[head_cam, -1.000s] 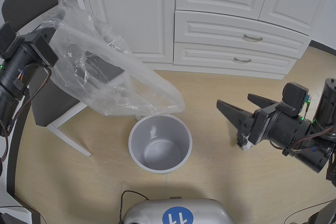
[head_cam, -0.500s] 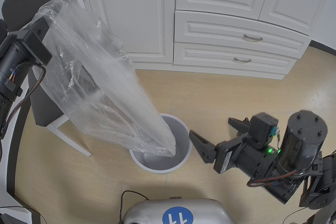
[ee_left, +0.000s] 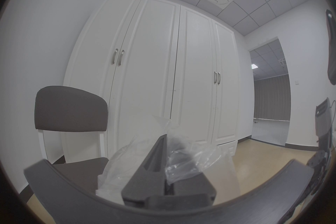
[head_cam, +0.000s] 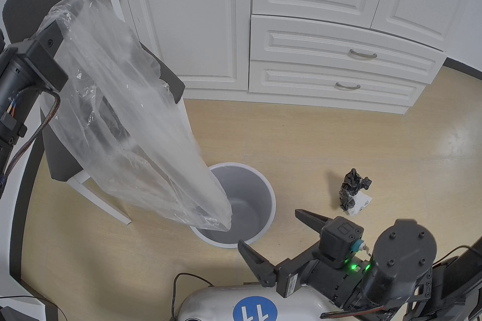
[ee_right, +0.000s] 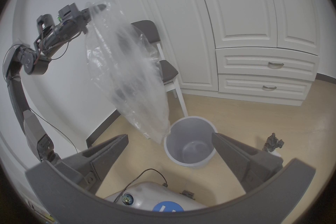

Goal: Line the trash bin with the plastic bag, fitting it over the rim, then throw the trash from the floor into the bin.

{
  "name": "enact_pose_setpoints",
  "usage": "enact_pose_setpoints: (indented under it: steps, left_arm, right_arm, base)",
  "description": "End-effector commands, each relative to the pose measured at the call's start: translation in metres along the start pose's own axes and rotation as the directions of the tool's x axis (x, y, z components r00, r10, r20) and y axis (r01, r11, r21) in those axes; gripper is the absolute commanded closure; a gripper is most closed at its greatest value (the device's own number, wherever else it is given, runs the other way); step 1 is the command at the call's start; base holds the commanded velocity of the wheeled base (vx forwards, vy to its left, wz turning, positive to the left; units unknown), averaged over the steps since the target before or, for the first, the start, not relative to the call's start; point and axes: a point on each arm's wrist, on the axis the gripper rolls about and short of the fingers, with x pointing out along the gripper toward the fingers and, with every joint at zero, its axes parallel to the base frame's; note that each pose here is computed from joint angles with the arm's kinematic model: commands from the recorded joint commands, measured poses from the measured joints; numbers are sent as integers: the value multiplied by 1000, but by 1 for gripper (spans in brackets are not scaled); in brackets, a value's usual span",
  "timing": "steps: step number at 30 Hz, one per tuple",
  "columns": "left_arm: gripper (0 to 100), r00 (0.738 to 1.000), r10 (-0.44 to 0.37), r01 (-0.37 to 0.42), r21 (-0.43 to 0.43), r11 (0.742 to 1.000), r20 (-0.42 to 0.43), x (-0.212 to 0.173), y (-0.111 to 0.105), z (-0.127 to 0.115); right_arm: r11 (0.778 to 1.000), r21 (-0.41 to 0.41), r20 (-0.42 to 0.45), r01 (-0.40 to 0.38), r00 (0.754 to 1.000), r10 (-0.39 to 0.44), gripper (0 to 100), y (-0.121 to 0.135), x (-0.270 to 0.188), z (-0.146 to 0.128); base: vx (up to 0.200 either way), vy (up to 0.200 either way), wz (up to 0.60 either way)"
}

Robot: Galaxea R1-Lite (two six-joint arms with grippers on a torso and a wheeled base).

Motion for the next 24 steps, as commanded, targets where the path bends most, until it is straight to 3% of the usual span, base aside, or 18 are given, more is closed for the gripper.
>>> enact_pose_setpoints:
  steps: [1,5,8,24]
  left_arm:
    - [100,1000,-1,1,-1,1000,6,0,0,1]
    - [100,1000,0,0,0,1000,8,-1,0,2]
    - [100,1000,0,0,0,1000,12,-1,0,3]
    - [100,999,-32,32,-7,999,16,-1,-8,4]
  right_arm:
    - [1000,-12,-21,-12,1000,12,0,11,20,-30]
    - [999,34,77,-1,997,-2,0,11,36,-32]
    - [999,43,101,-3,995,-2,0,10,38,-30]
    - [998,4,40,-55,998,55,0,12,29,-45]
  base:
    - [0,0,0]
    - [0,0,0]
    - [0,0,0]
    - [0,0,0]
